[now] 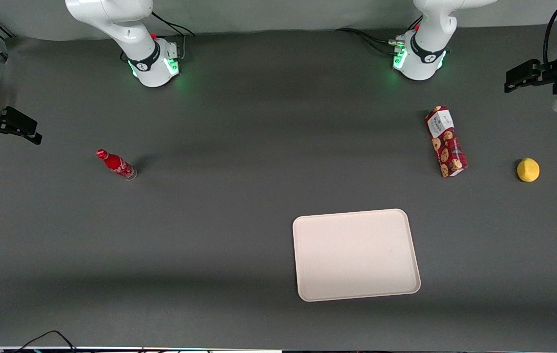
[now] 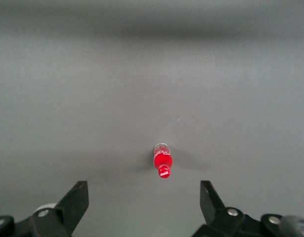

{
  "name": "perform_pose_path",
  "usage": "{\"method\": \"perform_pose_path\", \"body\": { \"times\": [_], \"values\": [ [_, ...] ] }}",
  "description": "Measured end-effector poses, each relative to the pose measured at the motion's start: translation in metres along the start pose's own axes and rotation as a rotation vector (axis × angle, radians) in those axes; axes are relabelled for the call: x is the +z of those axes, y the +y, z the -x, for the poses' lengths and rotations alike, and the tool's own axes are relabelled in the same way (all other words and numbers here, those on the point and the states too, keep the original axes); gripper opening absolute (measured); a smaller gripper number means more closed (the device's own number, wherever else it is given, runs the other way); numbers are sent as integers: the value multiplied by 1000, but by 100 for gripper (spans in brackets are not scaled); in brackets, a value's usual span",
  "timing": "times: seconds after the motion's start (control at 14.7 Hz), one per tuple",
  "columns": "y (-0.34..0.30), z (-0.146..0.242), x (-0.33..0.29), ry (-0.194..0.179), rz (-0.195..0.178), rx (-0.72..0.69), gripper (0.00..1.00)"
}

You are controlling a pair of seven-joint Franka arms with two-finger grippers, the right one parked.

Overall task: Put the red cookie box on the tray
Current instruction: 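Lower the open left gripper over the red plaid cookie box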

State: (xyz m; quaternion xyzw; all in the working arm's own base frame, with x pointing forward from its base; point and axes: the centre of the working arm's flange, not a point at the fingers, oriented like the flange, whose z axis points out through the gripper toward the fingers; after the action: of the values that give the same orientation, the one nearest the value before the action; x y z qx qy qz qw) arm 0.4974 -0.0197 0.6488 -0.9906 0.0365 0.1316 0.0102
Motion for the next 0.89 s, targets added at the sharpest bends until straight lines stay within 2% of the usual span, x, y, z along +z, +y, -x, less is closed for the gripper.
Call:
{"method": "perform_pose_path", "body": {
  "times": [0.61,0.82,0.89],
  "values": [
    [0,-2,7,-19,0,8,100],
    [-19,-4,18,-48,12,-14,100],
    [-26,-6,26,-67,10,-13,100]
  ]
}}
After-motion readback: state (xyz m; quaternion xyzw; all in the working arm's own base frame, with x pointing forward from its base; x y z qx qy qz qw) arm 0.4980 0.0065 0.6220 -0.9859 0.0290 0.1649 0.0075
